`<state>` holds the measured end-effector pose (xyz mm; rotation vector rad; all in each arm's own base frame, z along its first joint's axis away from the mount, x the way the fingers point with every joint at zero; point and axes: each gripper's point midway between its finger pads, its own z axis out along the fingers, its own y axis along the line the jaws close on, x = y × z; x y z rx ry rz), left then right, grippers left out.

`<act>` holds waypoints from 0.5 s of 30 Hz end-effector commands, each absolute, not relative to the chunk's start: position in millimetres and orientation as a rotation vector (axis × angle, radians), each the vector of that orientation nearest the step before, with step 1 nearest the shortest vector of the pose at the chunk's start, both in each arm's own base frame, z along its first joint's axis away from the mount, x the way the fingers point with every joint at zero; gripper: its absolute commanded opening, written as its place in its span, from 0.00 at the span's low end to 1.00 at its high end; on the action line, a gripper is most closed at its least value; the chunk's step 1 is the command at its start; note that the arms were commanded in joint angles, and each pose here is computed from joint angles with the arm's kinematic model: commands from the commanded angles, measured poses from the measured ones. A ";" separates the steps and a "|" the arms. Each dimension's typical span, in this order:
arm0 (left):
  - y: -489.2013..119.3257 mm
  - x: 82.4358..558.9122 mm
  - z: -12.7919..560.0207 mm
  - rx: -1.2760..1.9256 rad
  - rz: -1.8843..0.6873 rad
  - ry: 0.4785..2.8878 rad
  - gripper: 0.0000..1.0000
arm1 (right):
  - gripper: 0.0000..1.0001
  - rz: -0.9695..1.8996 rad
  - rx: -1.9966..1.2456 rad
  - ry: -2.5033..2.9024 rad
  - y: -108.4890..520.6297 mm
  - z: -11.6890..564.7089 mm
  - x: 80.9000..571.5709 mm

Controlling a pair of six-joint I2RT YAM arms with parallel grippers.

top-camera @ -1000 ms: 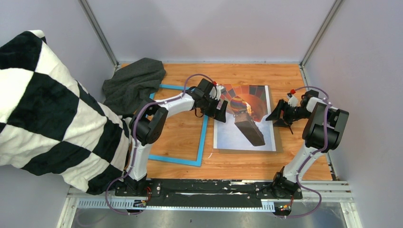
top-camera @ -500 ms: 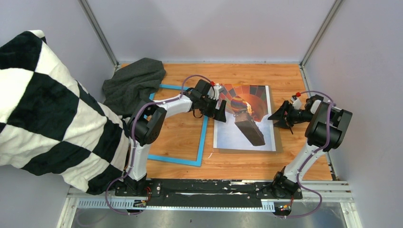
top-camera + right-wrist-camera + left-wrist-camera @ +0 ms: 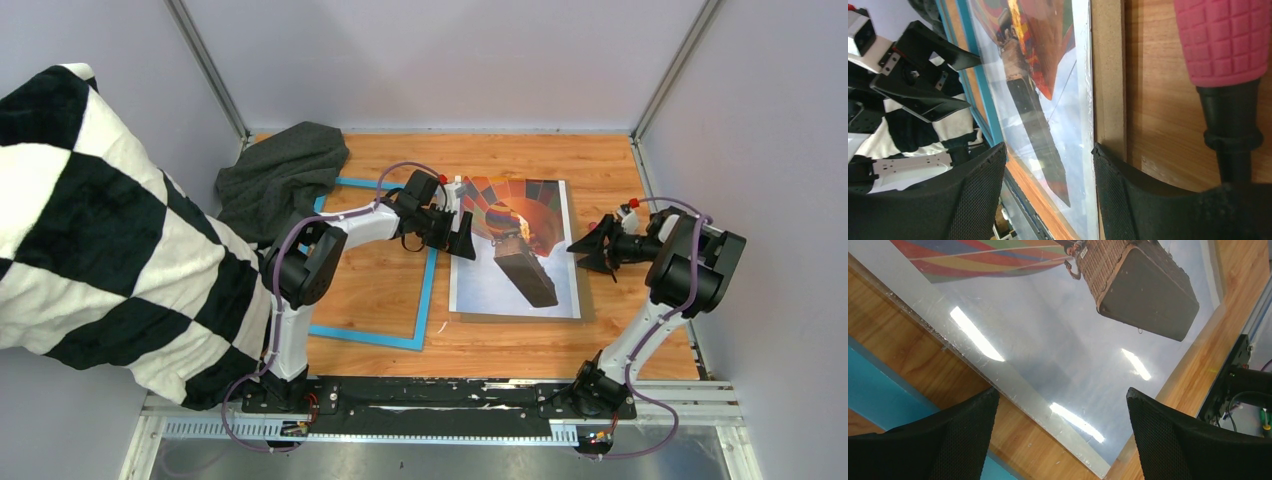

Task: Take the photo out of the frame
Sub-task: Pick up the photo frame item from the photo frame.

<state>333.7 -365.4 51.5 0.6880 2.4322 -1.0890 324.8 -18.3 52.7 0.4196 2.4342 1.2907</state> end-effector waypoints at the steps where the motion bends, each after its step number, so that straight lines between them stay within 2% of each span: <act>1: -371.8 330.5 67.8 0.700 -1.155 2.381 0.94 | 0.65 1.460 0.454 2.325 -12.3 64.5 319.2; 15: -372.4 327.7 51.2 0.689 -1.157 2.422 0.93 | 0.62 1.745 0.390 2.097 1.9 105.1 319.8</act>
